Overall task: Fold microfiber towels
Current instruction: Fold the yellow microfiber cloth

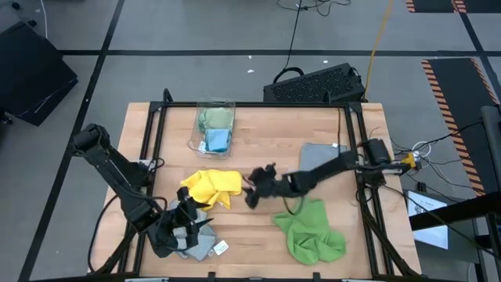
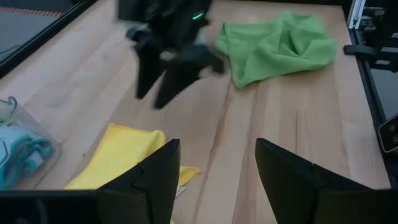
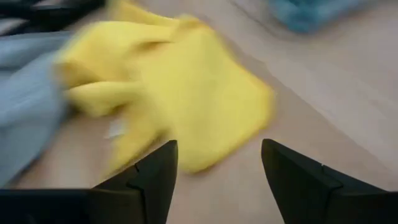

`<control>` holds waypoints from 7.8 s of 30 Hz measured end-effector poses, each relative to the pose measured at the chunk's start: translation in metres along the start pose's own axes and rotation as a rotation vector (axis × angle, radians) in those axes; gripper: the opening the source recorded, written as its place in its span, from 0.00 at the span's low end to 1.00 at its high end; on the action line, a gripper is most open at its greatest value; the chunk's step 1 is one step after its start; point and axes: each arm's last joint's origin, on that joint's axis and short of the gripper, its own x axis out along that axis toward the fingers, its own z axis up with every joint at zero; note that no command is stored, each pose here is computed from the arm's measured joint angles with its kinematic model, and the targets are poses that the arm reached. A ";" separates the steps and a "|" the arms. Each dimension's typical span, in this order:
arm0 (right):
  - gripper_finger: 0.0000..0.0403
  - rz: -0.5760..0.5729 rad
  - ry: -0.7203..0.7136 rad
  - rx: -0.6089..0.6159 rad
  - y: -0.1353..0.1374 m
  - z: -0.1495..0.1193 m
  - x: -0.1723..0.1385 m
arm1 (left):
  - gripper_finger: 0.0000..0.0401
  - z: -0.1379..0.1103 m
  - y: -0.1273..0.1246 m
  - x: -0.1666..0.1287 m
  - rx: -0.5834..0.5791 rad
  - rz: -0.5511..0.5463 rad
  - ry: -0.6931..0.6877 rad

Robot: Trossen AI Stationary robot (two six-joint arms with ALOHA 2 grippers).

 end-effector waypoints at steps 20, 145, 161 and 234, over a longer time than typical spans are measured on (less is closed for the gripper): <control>0.54 0.070 0.061 0.050 -0.056 0.020 0.048 | 0.53 0.024 0.027 0.036 0.039 0.150 -0.001; 0.00 0.289 -0.236 -0.596 -0.069 0.089 -0.262 | 0.05 0.021 0.103 0.288 -0.011 0.026 -0.096; 0.00 0.283 -0.201 -0.595 -0.071 0.086 -0.261 | 0.28 0.021 0.103 0.287 -0.022 0.110 -0.115; 0.00 0.349 -0.242 -0.414 -0.032 0.078 -0.244 | 0.00 0.108 0.052 0.075 0.125 0.044 -0.249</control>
